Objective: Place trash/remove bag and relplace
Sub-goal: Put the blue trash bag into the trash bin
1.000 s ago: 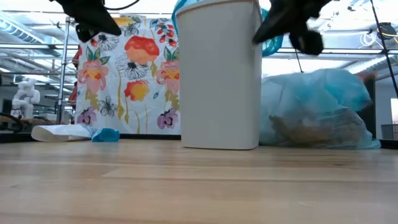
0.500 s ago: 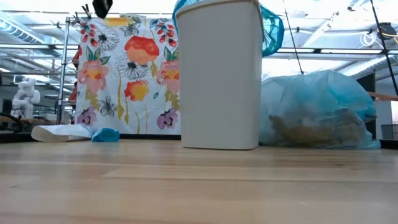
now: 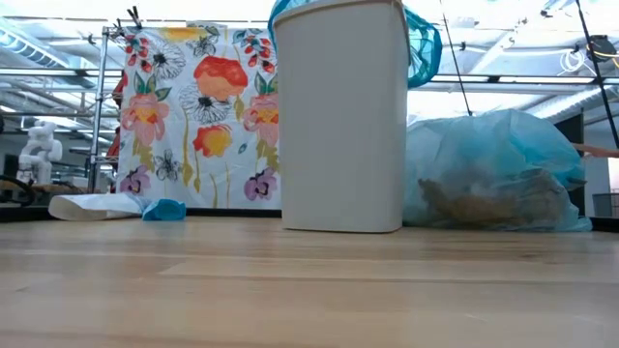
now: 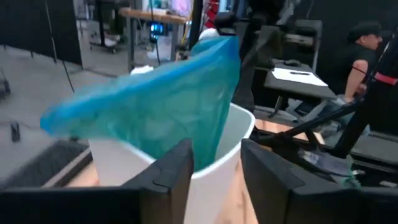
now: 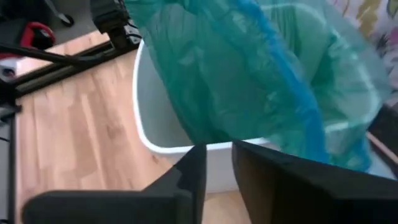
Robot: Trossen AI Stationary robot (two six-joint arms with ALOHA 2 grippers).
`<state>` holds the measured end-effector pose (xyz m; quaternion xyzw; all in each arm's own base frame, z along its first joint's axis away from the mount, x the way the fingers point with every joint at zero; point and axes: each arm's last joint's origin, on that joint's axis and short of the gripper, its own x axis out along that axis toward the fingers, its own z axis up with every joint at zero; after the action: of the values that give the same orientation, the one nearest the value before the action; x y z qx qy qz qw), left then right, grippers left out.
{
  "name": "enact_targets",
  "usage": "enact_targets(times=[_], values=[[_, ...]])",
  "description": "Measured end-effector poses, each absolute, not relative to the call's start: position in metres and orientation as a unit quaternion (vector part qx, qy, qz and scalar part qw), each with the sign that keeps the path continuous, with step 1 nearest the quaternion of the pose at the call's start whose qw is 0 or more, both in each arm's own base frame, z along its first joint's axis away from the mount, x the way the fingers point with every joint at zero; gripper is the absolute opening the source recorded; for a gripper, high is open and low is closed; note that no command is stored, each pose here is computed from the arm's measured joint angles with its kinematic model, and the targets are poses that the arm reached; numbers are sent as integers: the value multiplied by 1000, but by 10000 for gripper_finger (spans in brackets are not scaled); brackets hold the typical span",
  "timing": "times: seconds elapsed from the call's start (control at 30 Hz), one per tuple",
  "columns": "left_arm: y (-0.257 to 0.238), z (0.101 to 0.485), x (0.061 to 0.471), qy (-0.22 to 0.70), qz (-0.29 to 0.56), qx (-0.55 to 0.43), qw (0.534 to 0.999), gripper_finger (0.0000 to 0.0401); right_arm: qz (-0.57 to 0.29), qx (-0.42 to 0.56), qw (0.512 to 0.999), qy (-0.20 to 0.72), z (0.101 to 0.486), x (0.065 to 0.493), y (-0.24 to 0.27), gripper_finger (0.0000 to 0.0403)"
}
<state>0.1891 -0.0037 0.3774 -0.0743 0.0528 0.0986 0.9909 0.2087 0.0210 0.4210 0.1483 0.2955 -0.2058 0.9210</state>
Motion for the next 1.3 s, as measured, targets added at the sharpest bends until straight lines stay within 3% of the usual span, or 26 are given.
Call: enact_targets(times=[0.27,0.43,0.73,1.3], values=[[-3,381,206,17,100,-80,992,149,-185,57,938,287,426,213,13,135],[4,401,210,49,120,-40,991,148,-182,2,947,263,432,218,5,163],[34,422,238,153,113,51,980,148,-177,-23,956,234,437,228,-13,165],[92,416,234,189,-19,50,981,147,-161,-14,953,256,421,260,-39,156]])
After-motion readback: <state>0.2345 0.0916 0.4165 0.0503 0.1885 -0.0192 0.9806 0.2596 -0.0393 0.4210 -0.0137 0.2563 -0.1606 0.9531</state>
